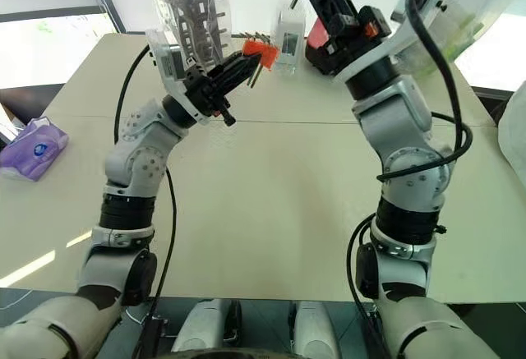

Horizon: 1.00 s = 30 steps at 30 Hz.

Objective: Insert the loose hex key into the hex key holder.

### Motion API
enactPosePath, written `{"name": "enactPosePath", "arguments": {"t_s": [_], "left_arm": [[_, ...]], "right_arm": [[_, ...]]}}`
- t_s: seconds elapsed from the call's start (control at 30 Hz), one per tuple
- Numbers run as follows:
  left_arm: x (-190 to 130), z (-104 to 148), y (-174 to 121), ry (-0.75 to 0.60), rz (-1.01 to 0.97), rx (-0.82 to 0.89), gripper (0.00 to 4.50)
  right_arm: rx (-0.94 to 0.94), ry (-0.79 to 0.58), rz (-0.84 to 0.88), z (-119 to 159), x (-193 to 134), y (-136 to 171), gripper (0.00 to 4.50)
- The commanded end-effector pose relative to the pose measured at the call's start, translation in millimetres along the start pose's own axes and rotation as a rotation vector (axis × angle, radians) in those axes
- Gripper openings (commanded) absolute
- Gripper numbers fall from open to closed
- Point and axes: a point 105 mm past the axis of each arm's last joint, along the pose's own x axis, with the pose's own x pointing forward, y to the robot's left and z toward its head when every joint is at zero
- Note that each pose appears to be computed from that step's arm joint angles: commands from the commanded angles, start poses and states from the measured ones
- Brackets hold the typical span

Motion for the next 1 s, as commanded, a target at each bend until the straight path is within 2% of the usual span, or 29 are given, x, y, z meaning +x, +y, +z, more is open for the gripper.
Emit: {"name": "enactPosePath", "arguments": {"t_s": [0.03,0.33,1.0], "left_arm": [[4,13,-1,-0.084,0.002,0.046,0.00],[11,16,-7,-0.119,-0.036,0.039,0.00],[12,23,-18,-0.134,-0.084,0.027,0.00]], "right_arm": [[-0.039,0.035,0.041,-1,4,10,0.02],[-0.066,0.118,0.018,-17,4,8,0.02],[-0.091,0.107,-0.014,-13,7,-1,0.02]]}}
